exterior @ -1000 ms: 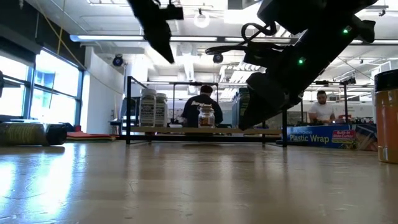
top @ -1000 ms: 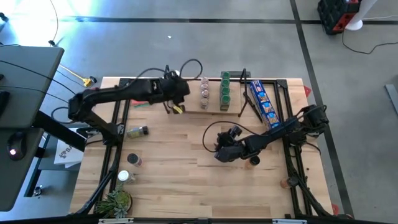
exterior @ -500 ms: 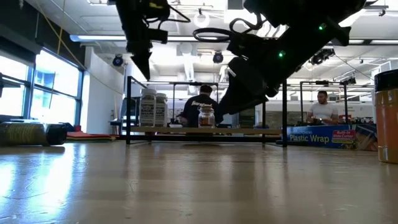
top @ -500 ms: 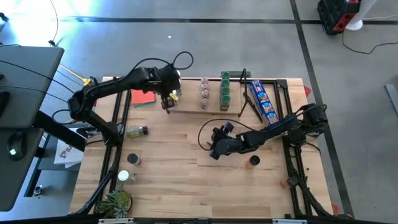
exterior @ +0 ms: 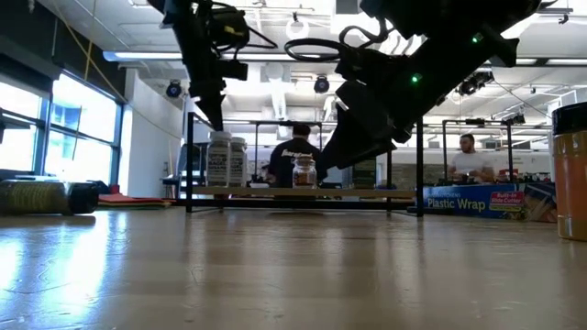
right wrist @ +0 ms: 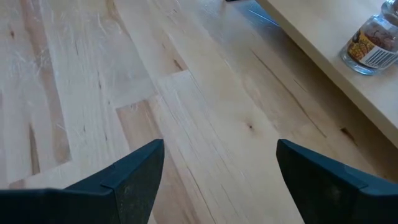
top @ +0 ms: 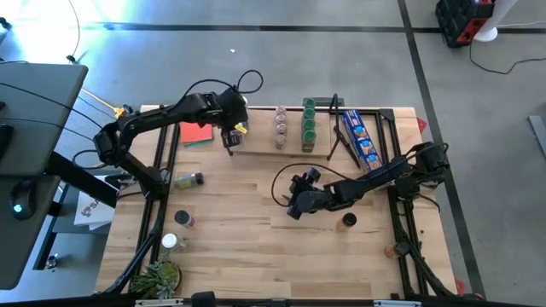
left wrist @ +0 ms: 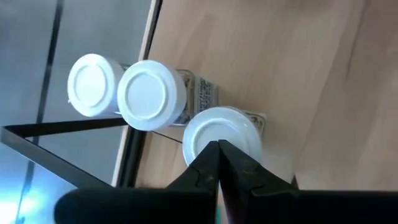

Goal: Shelf spices
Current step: Put the white seasoning bottle on the shelf aligned with the other white seasoning bottle

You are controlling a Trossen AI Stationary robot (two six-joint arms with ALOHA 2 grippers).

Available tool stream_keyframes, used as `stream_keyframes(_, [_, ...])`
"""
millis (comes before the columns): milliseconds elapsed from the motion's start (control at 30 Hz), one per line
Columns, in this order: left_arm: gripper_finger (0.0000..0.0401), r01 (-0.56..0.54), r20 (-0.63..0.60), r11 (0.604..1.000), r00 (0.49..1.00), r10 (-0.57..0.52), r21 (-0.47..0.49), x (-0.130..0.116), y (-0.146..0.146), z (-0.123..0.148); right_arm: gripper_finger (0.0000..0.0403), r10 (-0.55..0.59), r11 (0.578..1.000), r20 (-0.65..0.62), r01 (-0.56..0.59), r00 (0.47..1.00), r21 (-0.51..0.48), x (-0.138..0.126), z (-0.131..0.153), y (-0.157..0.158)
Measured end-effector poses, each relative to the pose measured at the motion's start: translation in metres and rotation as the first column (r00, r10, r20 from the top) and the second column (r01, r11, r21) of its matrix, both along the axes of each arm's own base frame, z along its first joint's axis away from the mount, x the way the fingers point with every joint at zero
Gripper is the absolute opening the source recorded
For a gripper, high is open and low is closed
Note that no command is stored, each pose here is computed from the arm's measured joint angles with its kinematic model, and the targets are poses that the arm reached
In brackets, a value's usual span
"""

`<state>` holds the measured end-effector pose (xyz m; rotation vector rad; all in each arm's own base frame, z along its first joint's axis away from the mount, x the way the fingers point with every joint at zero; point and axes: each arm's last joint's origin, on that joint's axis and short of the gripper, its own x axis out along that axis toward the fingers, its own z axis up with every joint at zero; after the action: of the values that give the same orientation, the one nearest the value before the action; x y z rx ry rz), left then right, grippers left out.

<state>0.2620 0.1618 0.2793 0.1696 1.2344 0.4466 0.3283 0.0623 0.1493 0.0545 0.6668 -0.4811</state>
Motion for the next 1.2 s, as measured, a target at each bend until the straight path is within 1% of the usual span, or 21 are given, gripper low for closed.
stream_keyframes(200, [0.0001,0.027,-0.003,1.000,1.000,-0.027,0.006,0.0002,0.0010,-0.0009,0.0304,0.000,1.000,0.000,0.000,1.000,0.000,0.0000,0.0000,0.0000])
stream_keyframes(700, [0.0001,0.070,0.070,0.997,0.995,-0.072,0.032,0.0071,0.0047,0.0015,0.0304,0.000,1.000,0.000,0.000,1.000,0.000,0.0000,0.0000,0.0000])
stream_keyframes(800, [0.0001,0.083,0.059,0.995,0.995,-0.085,0.047,0.0074,0.0047,0.0017,0.0304,0.000,1.000,0.000,0.000,1.000,0.000,0.0000,0.0000,0.0000])
stream_keyframes(933, [0.0001,0.070,0.031,0.994,0.997,-0.073,0.080,0.0070,0.0015,0.0040,0.0304,0.002,1.000,0.000,-0.002,1.000,0.002,0.0000,0.0001,0.0001])
stream_keyframes(1000, [0.0001,0.067,0.024,0.996,0.997,-0.068,0.059,0.0053,0.0029,0.0024,0.0304,0.002,1.000,-0.001,-0.002,1.000,0.002,0.0000,0.0000,0.0001])
stream_keyframes(1067, [0.0001,0.086,0.019,0.996,0.996,-0.087,0.010,0.0053,0.0046,-0.0022,0.0304,0.004,1.000,-0.002,-0.004,1.000,0.000,0.0000,0.0000,-0.0001])
stream_keyframes(1133, [0.0000,0.103,0.033,0.995,0.994,-0.102,-0.016,0.0053,0.0057,-0.0036,0.0304,0.006,1.000,-0.004,-0.006,1.000,-0.003,0.0000,0.0001,-0.0001])
stream_keyframes(1200, [0.0000,0.108,0.030,0.994,0.994,-0.107,-0.012,0.0058,0.0065,-0.0042,0.0304,0.006,1.000,-0.004,-0.006,1.000,-0.003,0.0000,0.0001,0.0000])
